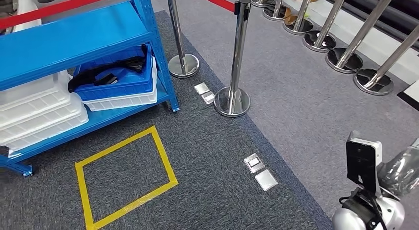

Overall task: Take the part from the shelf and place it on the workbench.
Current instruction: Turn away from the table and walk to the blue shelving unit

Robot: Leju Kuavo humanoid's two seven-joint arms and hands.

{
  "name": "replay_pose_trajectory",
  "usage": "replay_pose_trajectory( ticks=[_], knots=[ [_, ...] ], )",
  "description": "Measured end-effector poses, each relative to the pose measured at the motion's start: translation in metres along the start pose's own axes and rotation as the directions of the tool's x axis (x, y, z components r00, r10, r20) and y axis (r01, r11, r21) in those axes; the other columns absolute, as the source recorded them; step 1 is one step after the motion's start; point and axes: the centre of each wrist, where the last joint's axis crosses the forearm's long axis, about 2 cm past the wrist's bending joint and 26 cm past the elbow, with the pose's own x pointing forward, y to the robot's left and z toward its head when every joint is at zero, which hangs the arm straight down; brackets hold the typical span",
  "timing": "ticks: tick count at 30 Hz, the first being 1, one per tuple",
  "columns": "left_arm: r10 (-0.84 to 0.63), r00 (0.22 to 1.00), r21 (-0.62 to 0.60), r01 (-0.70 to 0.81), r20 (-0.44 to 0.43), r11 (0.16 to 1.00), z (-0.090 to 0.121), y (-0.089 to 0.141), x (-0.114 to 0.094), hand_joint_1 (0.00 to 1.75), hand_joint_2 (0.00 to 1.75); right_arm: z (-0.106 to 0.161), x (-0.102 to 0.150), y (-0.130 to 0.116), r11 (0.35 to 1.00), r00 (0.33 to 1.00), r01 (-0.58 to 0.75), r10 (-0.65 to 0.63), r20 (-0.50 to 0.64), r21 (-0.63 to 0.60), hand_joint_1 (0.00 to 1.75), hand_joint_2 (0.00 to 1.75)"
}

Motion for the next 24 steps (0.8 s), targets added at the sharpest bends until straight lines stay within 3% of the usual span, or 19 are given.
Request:
replay_pose_trajectory(
  ticks=[24],
  knots=[
    [0.002, 1.000, -0.003, -0.001, 0.004, 1.000, -0.0011, 0.0000, 0.0020, 0.00, 0.00, 0.0007, -0.0048, -0.0013, 1.000, 1.000, -0.013, 0.013, -0.017, 0.003, 0.00, 1.75]
  ],
)
